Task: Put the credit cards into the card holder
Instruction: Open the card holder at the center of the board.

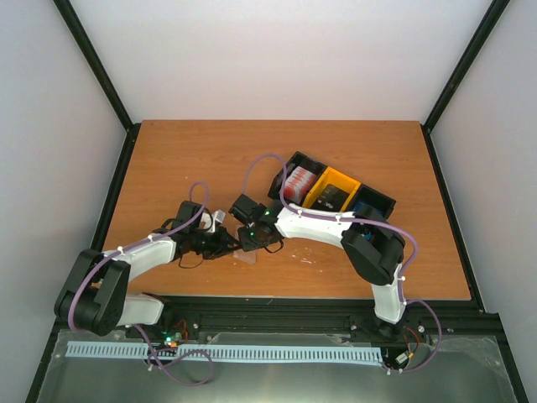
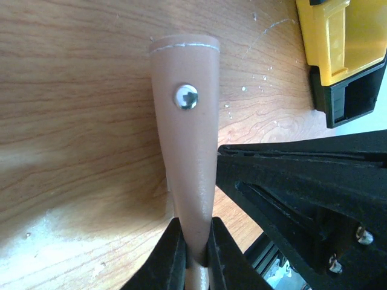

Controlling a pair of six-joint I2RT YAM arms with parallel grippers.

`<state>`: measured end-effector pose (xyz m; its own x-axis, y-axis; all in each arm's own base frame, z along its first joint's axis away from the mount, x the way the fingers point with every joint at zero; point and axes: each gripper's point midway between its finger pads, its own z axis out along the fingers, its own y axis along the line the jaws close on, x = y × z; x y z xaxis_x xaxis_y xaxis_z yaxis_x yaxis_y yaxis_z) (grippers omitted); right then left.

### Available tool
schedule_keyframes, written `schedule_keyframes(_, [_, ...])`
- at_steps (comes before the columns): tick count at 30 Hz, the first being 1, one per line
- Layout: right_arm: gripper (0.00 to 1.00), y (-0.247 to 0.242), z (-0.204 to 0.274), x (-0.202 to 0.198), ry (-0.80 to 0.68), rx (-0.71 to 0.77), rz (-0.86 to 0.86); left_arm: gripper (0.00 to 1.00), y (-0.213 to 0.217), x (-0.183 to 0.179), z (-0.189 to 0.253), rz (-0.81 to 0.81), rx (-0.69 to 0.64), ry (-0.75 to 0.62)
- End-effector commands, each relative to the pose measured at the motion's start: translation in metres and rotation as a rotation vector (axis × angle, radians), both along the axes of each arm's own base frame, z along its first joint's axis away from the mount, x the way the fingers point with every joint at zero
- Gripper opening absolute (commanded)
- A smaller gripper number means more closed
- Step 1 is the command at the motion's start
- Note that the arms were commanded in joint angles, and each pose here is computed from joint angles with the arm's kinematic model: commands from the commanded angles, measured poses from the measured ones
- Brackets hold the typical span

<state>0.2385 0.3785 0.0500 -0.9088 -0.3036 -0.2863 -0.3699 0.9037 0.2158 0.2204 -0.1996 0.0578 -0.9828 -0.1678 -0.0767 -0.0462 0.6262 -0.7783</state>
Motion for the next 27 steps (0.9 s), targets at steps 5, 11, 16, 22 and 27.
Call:
schedule_keyframes(5, [0.03, -0.029, -0.02, 0.003, -0.021, -0.138, -0.04, 0.01, -0.007, 0.01, 0.022, -0.027, -0.027, -0.078])
schedule_keyframes(11, [0.03, -0.066, -0.03, 0.002, -0.056, -0.266, -0.102, 0.01, -0.004, 0.014, 0.023, -0.006, -0.004, -0.088])
schedule_keyframes(16, [0.03, -0.077, -0.024, 0.004, -0.084, -0.29, -0.134, 0.01, -0.004, 0.015, 0.022, -0.004, 0.0, -0.09])
schedule_keyframes(22, [0.04, -0.068, 0.01, 0.011, -0.119, -0.136, -0.161, 0.01, -0.005, 0.012, 0.023, -0.021, -0.007, -0.094])
schedule_keyframes(27, [0.28, -0.051, 0.027, 0.01, -0.055, 0.089, -0.121, 0.01, -0.008, 0.01, 0.033, -0.05, -0.037, -0.129])
